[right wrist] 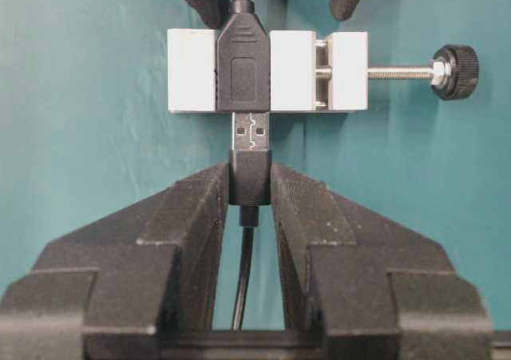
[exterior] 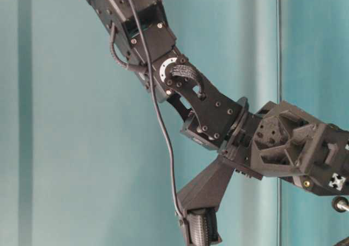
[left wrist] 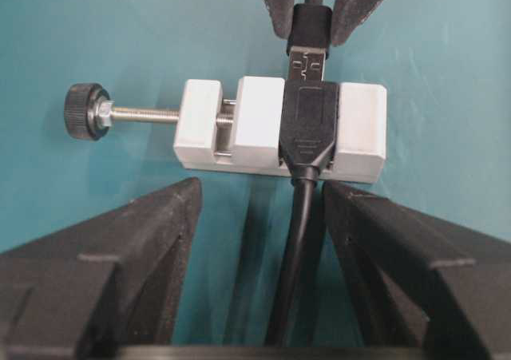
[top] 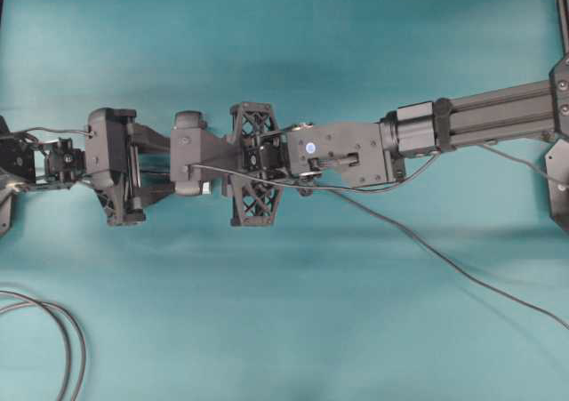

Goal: Insert the USB cable into the female connector supported by the left arm.
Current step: 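Align the USB plug tip with the female connector in the clamp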

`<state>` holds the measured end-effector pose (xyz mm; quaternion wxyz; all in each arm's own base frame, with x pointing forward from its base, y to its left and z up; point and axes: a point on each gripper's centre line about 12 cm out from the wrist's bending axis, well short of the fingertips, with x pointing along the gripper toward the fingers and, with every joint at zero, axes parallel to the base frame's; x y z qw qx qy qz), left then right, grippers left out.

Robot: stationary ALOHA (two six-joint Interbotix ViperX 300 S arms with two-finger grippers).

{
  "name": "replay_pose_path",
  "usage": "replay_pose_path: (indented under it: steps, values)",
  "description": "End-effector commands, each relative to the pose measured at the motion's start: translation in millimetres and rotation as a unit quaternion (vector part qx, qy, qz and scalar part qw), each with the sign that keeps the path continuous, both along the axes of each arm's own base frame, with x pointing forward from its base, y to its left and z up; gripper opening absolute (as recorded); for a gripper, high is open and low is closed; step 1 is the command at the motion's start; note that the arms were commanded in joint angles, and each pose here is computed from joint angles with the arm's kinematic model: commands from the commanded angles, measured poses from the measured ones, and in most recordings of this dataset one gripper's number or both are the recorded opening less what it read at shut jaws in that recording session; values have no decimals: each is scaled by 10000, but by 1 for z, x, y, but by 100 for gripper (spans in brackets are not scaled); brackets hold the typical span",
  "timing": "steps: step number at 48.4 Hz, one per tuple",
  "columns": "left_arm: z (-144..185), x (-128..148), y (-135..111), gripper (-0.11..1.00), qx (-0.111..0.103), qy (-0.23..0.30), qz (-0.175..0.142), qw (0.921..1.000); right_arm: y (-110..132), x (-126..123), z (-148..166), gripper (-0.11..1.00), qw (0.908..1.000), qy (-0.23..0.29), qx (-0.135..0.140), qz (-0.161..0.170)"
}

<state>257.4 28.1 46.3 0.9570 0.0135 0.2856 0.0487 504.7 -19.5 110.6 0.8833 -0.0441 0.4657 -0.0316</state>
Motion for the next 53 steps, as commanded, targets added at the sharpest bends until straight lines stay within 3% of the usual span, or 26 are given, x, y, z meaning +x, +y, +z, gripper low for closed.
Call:
replay_pose_path:
  steps: [1, 53]
  values:
    - [-2, 0, 2, 69, 87, 104, -7, 9999, -1, 4, 24, 21, 9996, -298, -6, 6]
    - [-2, 0, 2, 69, 87, 96, -7, 9999, -2, 5, 21, 21, 9997, -253, -10, -8]
